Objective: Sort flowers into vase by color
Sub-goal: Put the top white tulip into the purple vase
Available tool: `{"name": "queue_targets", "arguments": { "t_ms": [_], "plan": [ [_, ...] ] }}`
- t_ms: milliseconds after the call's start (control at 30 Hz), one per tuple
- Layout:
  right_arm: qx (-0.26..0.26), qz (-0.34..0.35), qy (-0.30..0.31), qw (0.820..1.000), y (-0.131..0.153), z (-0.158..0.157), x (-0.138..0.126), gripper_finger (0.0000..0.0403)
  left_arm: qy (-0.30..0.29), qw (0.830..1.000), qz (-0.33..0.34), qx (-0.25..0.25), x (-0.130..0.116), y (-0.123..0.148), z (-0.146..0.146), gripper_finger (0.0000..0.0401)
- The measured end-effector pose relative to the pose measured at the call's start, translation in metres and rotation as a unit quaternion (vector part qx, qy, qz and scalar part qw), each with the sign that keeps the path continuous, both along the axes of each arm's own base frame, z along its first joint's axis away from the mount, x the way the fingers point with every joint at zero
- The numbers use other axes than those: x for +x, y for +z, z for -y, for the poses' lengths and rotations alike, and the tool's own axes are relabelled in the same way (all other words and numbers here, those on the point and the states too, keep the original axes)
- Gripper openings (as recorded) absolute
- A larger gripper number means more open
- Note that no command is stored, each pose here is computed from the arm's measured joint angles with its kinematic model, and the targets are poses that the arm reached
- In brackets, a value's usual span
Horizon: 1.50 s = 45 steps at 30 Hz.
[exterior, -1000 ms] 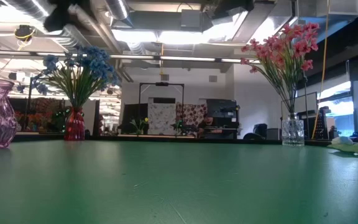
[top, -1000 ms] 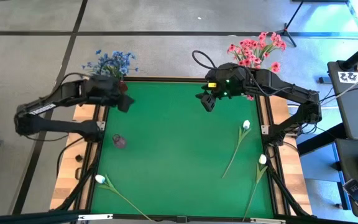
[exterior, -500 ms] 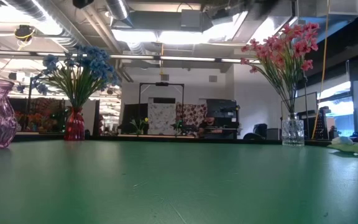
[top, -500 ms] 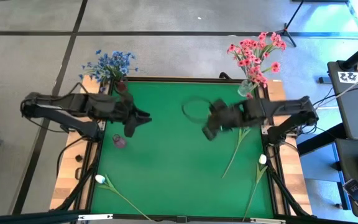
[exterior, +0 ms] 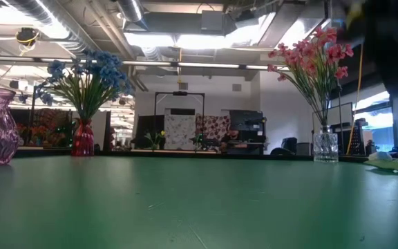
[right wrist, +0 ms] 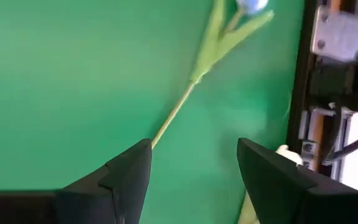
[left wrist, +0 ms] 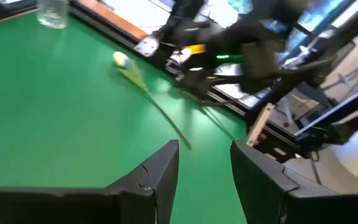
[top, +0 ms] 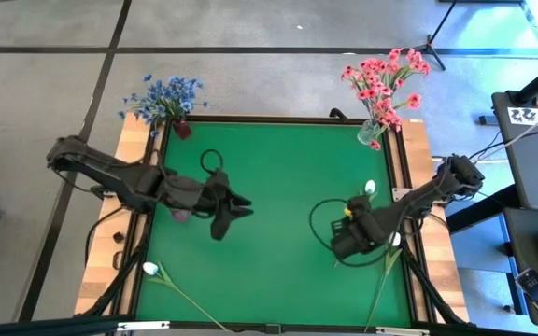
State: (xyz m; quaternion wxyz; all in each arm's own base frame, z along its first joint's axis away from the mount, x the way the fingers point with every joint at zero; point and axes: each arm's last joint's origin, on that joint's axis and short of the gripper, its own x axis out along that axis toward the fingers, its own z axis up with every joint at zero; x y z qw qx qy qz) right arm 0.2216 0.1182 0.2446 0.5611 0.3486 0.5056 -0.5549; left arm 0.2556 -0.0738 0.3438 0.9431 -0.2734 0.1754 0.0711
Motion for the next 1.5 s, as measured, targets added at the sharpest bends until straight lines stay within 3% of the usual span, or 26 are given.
{"name": "queue_targets", "arguments": {
  "t_ms": [133, 367, 600, 800, 967, 1133, 1200, 1300, 1367, 1500],
  "plan": [
    [-0.003, -0.016, -0.059, 0.998, -0.041, 0.033, -0.02, 0.0239, -0.013, 1.0, 0.007, 0.003, 0.007, -0.003, 0.008, 0.0141],
    [0.029, 0.071, -0.156, 0.985, -0.102, 0.085, -0.05, 0.0239, -0.011, 1.0, 0.007, -0.028, 0.006, -0.005, 0.017, 0.0141],
    [-0.002, 0.097, -0.197, 0.976, -0.112, 0.107, -0.052, 0.0202, 0.017, 1.0, 0.019, -0.016, 0.004, -0.004, 0.021, 0.0141],
    [-0.029, 0.1, -0.165, 0.981, -0.112, 0.118, -0.05, 0.0109, 0.081, 0.996, 0.029, 0.031, 0.006, -0.003, 0.01, 0.0141],
    [-0.038, 0.12, -0.12, 0.985, -0.109, 0.119, -0.041, 0.0018, 0.124, 0.991, 0.03, 0.041, 0.01, -0.002, -0.004, 0.0141],
    [-0.036, 0.194, -0.002, 0.98, -0.083, 0.11, -0.009, 0.0029, 0.178, 0.982, 0.03, 0.056, 0.011, -0.002, -0.016, 0.0138],
    [-0.036, 0.246, 0.061, 0.967, -0.063, 0.104, 0.011, 0.003, 0.185, 0.981, 0.03, 0.054, 0.011, -0.002, -0.019, 0.0136],
    [-0.059, 0.325, 0.158, 0.93, -0.023, 0.095, 0.039, 0.0014, 0.207, 0.977, 0.029, 0.032, 0.012, -0.003, -0.026, 0.0141],
    [-0.092, 0.37, 0.236, 0.894, 0.009, 0.089, 0.055, 0.0008, 0.215, 0.976, 0.026, 0.013, 0.013, -0.005, -0.032, 0.0151],
    [-0.16, 0.435, 0.363, 0.808, 0.081, 0.083, 0.074, 0.0017, 0.175, 0.983, 0.051, -0.026, 0.013, 0.004, -0.042, 0.0177]
  ]
}}
